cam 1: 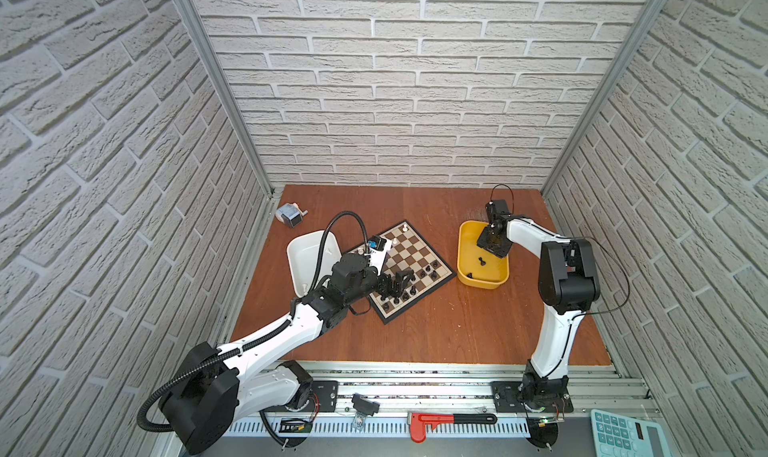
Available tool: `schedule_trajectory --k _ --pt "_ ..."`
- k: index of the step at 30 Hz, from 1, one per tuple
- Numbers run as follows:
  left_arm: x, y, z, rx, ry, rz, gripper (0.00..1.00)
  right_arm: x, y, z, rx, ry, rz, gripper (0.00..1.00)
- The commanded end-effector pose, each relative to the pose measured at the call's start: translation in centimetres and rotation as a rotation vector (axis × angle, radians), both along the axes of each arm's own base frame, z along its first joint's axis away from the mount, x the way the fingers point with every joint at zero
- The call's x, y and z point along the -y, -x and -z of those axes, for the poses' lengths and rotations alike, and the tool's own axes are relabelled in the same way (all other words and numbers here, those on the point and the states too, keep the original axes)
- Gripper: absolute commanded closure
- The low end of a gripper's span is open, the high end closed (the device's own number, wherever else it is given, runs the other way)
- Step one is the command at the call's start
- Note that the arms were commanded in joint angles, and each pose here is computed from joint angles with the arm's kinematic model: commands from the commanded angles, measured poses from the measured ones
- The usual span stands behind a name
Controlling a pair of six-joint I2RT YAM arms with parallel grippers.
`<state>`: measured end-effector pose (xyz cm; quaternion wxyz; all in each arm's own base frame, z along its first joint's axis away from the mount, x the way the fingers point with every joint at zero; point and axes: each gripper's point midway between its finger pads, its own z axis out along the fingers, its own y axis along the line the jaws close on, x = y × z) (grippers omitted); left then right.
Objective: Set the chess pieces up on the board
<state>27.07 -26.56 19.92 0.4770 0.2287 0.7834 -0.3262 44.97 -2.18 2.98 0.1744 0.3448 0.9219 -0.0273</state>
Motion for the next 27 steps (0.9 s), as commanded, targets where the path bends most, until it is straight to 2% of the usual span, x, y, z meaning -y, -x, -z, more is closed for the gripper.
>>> schedule_trajectory --k 1,5,17,20,25,27 --pt "0.1 0.1 -1.4 0.058 0.032 0.013 0.02 1.2 -0.6 -0.3 0.019 0.005 0.086 0.51" --pt "0.1 0.0 -1.6 0.064 0.031 0.010 0.02 1.4 -1.3 -0.1 0.035 0.000 0.094 0.56" --pt "0.0 -0.2 -1.9 0.067 0.032 -0.001 0.02 1.9 -1.7 1.2 0.016 0.019 0.058 0.84" --pt "-0.1 -0.5 -2.1 0.052 0.034 -0.016 0.02 1.1 -1.9 0.7 0.024 0.010 0.000 0.93" --pt "-0.5 -2.0 -2.1 -0.026 0.061 -0.055 0.01 -0.9 -2.2 -2.5 0.109 0.022 -0.153 0.94" --pt "-0.7 -2.8 -2.1 -0.073 0.076 -0.060 0.01 -2.3 -2.3 -5.3 0.183 0.033 -0.242 0.94"
